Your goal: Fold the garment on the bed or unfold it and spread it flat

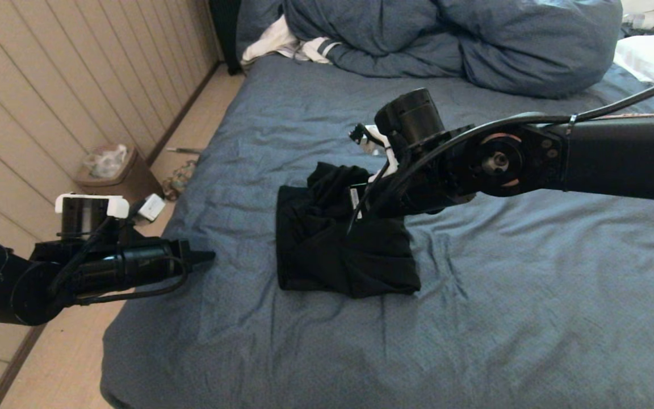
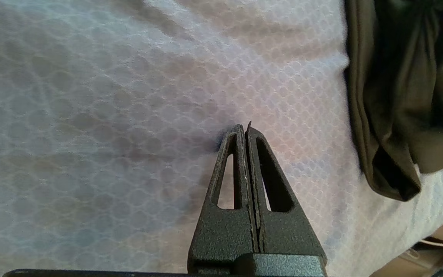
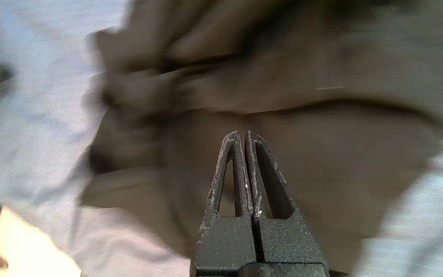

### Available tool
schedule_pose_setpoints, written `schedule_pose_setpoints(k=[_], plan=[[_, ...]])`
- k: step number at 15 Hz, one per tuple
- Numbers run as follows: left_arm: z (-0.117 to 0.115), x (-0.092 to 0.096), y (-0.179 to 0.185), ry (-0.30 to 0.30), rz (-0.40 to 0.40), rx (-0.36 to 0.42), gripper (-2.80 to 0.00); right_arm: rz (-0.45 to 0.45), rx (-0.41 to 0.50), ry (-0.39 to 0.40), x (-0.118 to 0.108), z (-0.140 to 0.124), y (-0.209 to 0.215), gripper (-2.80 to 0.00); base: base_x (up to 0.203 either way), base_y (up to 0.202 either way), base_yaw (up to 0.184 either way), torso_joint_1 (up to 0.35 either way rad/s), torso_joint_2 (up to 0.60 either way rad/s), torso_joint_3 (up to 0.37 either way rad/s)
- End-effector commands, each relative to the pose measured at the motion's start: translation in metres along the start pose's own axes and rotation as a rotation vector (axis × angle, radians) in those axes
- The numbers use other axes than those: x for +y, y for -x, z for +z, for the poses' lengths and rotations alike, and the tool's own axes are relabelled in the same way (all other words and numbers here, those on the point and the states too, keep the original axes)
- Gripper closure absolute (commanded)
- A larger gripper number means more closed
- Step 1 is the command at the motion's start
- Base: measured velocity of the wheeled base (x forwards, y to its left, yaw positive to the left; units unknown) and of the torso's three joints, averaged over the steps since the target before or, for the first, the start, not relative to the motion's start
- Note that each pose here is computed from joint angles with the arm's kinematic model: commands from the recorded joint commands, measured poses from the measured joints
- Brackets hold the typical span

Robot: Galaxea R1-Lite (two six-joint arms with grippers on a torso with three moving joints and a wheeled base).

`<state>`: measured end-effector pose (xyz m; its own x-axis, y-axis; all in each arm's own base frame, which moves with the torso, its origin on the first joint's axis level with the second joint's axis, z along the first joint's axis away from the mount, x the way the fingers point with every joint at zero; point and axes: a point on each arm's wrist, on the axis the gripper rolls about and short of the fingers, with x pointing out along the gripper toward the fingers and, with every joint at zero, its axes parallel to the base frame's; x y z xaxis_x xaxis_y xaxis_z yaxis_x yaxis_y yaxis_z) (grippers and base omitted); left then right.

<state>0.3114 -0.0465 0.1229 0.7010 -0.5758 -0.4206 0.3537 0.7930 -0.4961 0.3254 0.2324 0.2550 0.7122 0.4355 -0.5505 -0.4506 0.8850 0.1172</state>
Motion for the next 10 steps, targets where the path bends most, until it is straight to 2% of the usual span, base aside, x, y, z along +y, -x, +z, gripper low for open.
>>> schedule_pose_setpoints(k=[1, 7, 8, 10], plan=[[-0.001, 0.0, -0.001, 0.002, -0.003, 0.002, 0.0, -0.017, -0.014, -0.014, -0.009, 0.004, 0.006, 0.0, 0.0, 0.0, 0.0, 0.0, 0.0, 0.0], [-0.001, 0.0, -0.001, 0.002, -0.003, 0.002, 0.0, 0.016, -0.004, 0.011, 0.008, 0.001, -0.006, 0.0, 0.0, 0.0, 0.0, 0.0, 0.0, 0.0], [0.0, 0.0, 0.0, 0.0, -0.002, -0.002, 0.0, 0.001, -0.001, 0.011, 0.008, 0.0, -0.012, 0.0, 0.0, 0.0, 0.0, 0.0, 0.0, 0.0], [0.0, 0.0, 0.0, -0.001, -0.004, -0.003, 0.0, -0.106, -0.001, 0.014, 0.001, -0.002, -0.023, 0.0, 0.0, 0.0, 0.0, 0.0, 0.0, 0.0]])
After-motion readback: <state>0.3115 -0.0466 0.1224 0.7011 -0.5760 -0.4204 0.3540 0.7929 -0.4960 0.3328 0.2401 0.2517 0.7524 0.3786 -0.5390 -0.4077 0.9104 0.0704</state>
